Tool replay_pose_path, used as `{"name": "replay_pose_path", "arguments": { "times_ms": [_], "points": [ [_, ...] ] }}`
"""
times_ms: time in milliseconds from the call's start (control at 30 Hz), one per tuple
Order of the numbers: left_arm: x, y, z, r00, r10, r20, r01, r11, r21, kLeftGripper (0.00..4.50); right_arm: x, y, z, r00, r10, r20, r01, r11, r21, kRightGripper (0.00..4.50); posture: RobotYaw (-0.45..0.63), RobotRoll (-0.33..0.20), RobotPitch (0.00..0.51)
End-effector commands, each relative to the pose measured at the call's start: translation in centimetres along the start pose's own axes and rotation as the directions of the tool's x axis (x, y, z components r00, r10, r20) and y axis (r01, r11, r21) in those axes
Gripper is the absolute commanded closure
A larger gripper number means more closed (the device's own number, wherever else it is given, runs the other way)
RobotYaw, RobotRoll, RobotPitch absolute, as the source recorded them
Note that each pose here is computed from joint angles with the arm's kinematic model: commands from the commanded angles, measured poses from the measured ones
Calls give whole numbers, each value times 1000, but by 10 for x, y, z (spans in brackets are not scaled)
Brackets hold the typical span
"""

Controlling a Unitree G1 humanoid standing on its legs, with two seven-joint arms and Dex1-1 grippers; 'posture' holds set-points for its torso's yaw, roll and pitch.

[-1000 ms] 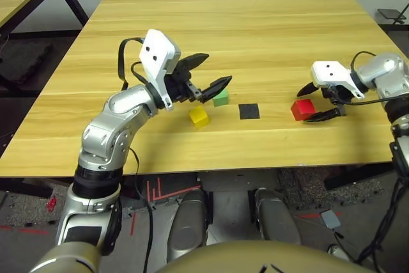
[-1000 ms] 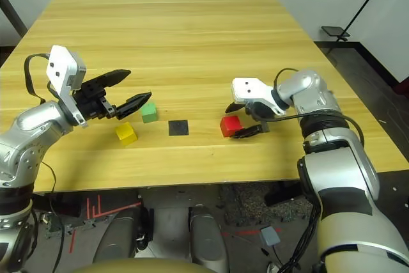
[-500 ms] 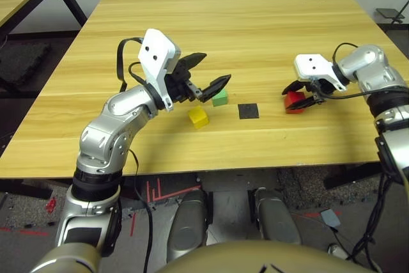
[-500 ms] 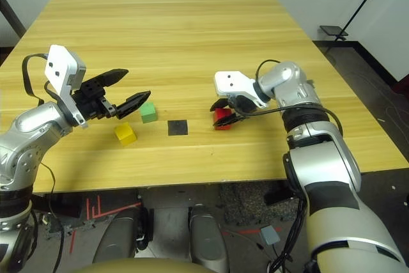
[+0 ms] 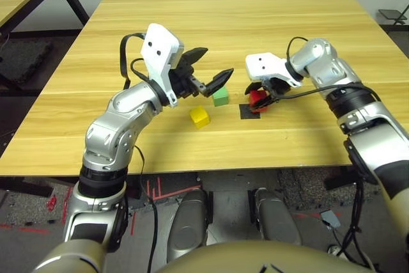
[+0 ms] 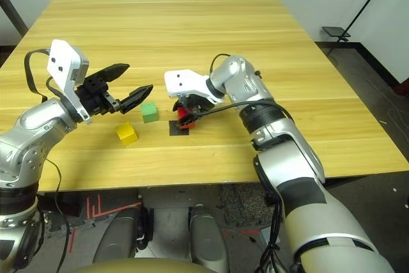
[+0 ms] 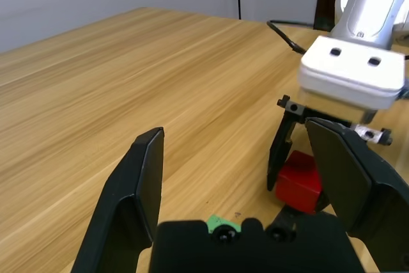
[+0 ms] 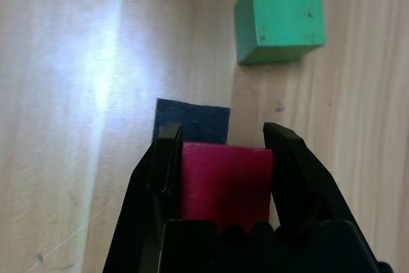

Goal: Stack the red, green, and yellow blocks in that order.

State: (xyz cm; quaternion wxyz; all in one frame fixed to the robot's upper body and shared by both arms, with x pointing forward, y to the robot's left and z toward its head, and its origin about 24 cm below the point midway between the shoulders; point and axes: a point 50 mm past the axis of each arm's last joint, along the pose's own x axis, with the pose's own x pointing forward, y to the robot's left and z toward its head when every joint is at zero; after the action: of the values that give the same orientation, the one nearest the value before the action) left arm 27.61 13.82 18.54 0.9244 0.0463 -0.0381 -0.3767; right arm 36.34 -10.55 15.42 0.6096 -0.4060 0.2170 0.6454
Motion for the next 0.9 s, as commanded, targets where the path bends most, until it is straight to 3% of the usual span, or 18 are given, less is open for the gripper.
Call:
{"name": "replay_pose_path", "arguments": {
  "times_ms": [33,833,900],
  "points": [
    [-3,-2,-4,1000,20,-13,-19,1000,6,0,4,-1,-1,999,-6,-36,7,1000,29,2425,491,-230,96],
    [-7,-2,-11,998,47,-45,-48,999,-11,0,20,12,2,999,32,-4,-32,994,105,2425,499,-222,112],
    [-7,-1,-14,997,42,-66,-43,999,-9,0,21,14,0,999,45,0,-45,991,123,1606,494,-213,107]
  ]
}}
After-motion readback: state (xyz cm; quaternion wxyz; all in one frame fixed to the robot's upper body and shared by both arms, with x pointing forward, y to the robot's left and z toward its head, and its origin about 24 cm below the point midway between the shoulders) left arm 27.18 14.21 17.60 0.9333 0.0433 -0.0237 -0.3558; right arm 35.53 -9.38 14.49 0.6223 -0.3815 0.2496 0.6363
